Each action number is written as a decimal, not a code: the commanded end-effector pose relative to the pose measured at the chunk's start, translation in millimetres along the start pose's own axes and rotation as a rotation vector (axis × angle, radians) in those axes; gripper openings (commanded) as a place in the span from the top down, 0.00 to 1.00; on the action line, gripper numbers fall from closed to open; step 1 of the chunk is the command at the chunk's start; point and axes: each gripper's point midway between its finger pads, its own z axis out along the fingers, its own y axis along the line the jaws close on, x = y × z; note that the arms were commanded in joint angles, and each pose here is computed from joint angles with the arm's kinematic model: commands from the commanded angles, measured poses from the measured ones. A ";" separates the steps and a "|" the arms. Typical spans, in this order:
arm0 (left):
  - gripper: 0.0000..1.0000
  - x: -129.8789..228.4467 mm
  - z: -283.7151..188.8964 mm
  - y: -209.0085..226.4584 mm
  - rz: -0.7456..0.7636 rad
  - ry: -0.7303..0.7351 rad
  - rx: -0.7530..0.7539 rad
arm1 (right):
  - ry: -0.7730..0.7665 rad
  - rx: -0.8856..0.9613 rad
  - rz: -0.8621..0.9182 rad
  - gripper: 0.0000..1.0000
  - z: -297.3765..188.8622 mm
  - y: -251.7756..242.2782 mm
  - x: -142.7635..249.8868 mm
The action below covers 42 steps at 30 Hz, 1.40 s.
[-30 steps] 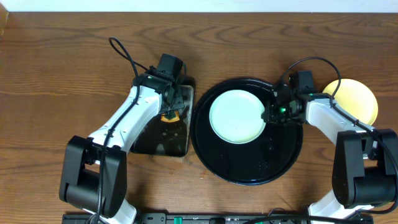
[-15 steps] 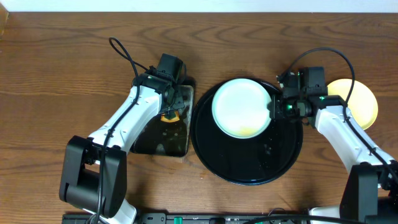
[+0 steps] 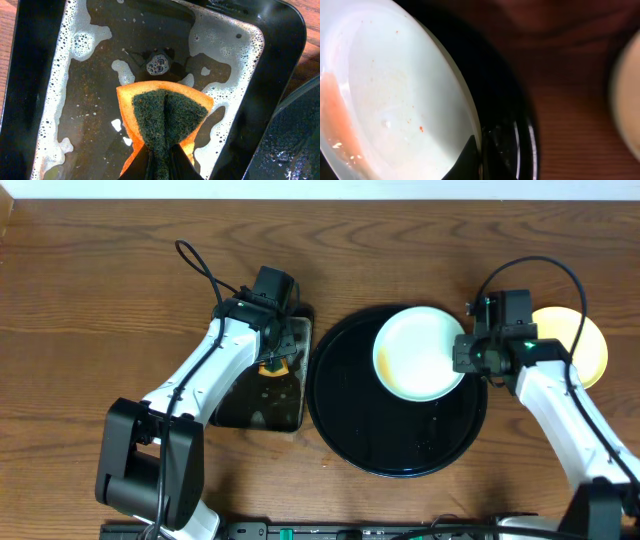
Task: Clean dirty plates on tray and stack at the side
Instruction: 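Tilt and lift the green plate off the round tray with right gripper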
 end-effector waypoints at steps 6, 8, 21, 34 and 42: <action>0.90 0.4 -1.4 3.7 0.015 -0.005 -0.011 | -0.130 0.080 -0.058 0.99 -34.4 -8.1 -23.8; 0.90 0.4 -1.4 3.7 0.015 -0.005 -0.011 | -0.146 0.120 -0.080 0.99 -39.1 -8.1 -25.5; 0.90 0.5 -1.3 3.9 0.015 -0.005 -0.012 | -0.319 0.446 -0.321 0.99 -72.8 24.7 -42.3; 0.90 0.5 -1.3 3.9 0.015 -0.005 -0.012 | -0.571 0.657 -0.597 0.99 -127.1 93.1 -59.7; 0.90 0.6 -1.3 4.0 0.015 -0.005 -0.012 | -0.610 0.677 -0.651 0.99 -136.9 107.0 -62.3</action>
